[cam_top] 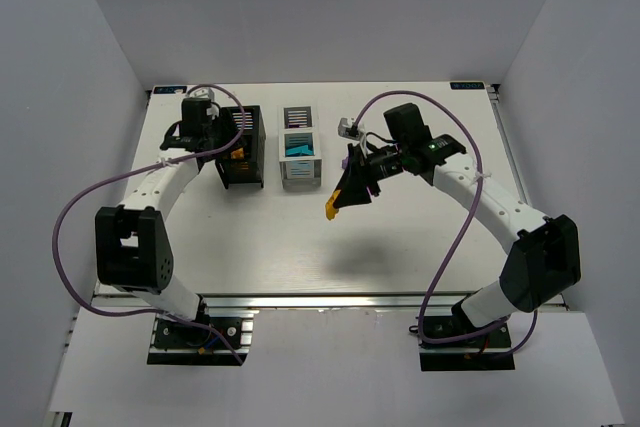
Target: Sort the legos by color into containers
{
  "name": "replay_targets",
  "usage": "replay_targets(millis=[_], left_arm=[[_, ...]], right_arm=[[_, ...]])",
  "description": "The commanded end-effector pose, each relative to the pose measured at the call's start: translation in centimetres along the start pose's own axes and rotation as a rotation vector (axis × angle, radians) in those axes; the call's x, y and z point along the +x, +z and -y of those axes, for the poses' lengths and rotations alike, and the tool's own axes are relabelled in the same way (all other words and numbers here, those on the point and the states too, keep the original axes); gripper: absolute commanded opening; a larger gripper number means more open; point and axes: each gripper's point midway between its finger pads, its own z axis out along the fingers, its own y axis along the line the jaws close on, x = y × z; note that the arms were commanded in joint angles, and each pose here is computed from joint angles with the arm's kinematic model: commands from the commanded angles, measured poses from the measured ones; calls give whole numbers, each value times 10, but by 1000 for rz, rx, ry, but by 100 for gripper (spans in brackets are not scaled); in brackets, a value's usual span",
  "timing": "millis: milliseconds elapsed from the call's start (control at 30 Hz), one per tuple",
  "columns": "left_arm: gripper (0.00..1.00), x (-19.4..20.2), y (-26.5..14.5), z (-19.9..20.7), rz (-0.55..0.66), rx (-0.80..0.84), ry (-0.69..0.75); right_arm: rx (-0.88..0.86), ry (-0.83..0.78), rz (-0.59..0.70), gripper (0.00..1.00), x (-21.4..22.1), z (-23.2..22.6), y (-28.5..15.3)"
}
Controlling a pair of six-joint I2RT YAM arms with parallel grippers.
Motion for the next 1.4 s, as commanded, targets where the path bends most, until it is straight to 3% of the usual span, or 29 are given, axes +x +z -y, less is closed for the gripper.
replay_targets(millis=[0,200,433,500,800,967,1367], left_arm=[[69,-36,-11,8,103,4,6],[78,-45,-22,14,127,22,0],[85,-52,-67,19,181,43,-12],[98,-49,-87,19,206,55,-20],[98,9,-133,-9,206,21,-124],[98,24,-164,-18,266,29,-195],[98,68,-186,-60,282,-98,-265]], right_arm=[[11,-62,15,4,-16,1,-4],[23,-66,0,5,-15,7,-3],[66,-118,-20,5,-24,20,-3],[88,-138,-27,5,-30,29,-3],[272,-234,-74,3,-71,76,11],[350,-272,-88,0,-95,103,40],[473,-261,121,1,-165,153,103]])
